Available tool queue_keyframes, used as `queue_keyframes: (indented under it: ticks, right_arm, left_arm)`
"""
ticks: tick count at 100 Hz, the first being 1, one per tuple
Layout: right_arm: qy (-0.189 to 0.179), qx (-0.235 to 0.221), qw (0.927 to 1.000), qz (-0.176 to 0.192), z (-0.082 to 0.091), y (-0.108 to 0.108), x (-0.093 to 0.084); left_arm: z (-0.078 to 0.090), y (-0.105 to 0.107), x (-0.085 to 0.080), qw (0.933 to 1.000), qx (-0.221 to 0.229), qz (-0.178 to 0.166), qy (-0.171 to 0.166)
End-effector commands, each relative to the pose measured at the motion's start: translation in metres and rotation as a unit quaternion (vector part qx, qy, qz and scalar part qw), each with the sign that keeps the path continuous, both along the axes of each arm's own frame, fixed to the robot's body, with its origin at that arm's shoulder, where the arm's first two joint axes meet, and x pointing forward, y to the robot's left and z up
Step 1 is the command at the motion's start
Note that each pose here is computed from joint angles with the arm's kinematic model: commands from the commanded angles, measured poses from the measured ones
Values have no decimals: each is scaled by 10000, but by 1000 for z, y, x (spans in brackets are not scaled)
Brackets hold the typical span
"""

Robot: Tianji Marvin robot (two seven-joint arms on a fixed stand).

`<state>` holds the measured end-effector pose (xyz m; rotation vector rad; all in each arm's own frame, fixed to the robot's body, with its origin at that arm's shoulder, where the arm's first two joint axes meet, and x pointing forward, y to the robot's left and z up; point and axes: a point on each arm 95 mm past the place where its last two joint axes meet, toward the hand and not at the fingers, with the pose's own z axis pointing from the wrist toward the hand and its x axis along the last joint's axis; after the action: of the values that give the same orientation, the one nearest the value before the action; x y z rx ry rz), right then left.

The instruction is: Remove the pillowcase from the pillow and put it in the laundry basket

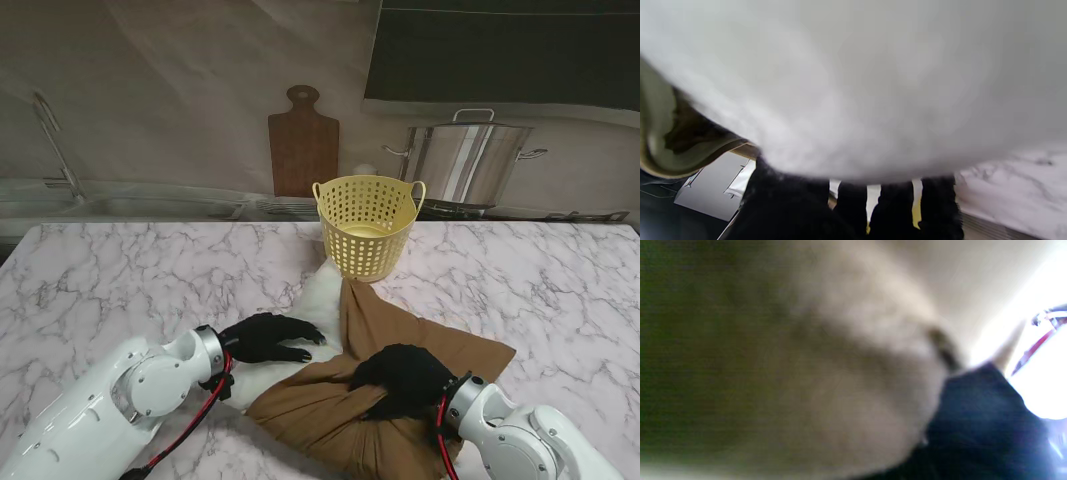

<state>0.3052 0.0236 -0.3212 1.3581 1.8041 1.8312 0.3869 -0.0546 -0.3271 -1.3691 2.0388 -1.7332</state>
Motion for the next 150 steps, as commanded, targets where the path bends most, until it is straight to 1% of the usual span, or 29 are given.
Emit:
queue_keyframes:
  ticks: [1, 8, 14, 20, 27, 34, 38, 42, 46, 49, 53, 58, 63, 66, 70, 78, 83, 95, 103, 115, 125, 134, 150]
  right_arm:
    - [205, 74, 9998, -49, -4, -5, -5]
    - [292, 286, 9992, -40, 1, -9, -5]
    - [466, 477, 9978, -4, 7, -12, -4]
    - [608, 657, 9960, 40, 11, -15, -3]
    - [777, 803, 9937, 113, 15, -18, 0]
    - [897, 918, 9916, 152, 18, -21, 2]
    - [955, 969, 9905, 173, 19, -22, 4]
    - [987, 1004, 9899, 184, 20, -23, 6]
    - [1001, 1020, 9895, 195, 20, -24, 7]
    - [1006, 1030, 9894, 198, 21, -24, 9]
    - [1012, 1044, 9892, 199, 21, -25, 11]
    - [1034, 1054, 9888, 200, 21, -25, 13]
    - [1043, 1063, 9886, 199, 22, -26, 15]
    - [1055, 1062, 9885, 204, 22, -26, 17]
    - [1055, 1056, 9886, 205, 23, -26, 18]
    - [1055, 1032, 9888, 210, 24, -27, 22]
    - [1059, 1027, 9888, 203, 24, -27, 23]
    - [1057, 1022, 9889, 199, 25, -28, 26]
    - [1044, 1035, 9889, 207, 25, -27, 26]
    - [1046, 1055, 9887, 212, 25, -26, 28]
    - [1081, 1073, 9881, 230, 25, -24, 30]
    - [1150, 1120, 9866, 288, 26, -21, 32]
    - [1242, 1208, 9841, 393, 26, -15, 33]
  left_arm:
    - [3, 8, -4, 9999, -84, 80, -80]
    - [14, 15, -7, 9987, -304, 189, -371]
    - [23, 23, -7, 9967, -420, 287, -627]
    - [30, 33, -7, 9948, -396, 393, -851]
    - [36, 46, -4, 9930, -231, 501, -1048]
    - [38, 60, -1, 9916, 12, 602, -1141]
    - [37, 68, 2, 9907, 245, 650, -1168]
    - [35, 77, 4, 9883, 641, 662, -1213]
    - [33, 84, 6, 9844, 1071, 630, -1248]
    - [31, 88, 7, 9820, 1309, 595, -1223]
    - [26, 93, 8, 9806, 1544, 533, -1083]
    - [18, 96, 9, 9797, 1688, 477, -976]
    - [11, 97, 10, 9786, 1781, 406, -942]
    - [7, 97, 10, 9797, 1743, 377, -918]
    - [1, 96, 9, 9830, 1579, 369, -856]
    - [-5, 92, 5, 9898, 1096, 382, -822]
    - [-6, 90, 1, 9936, 714, 404, -778]
    - [-4, 87, -13, 9951, 162, 329, -920]
    - [0, 85, -23, 9942, -54, 200, -1051]
    - [6, 78, -37, 9914, -99, -36, -1302]
    - [10, 70, -45, 9877, 62, -295, -1536]
    - [12, 59, -45, 9850, 110, -456, -1662]
    - [8, 39, -41, 9847, 70, -652, -1613]
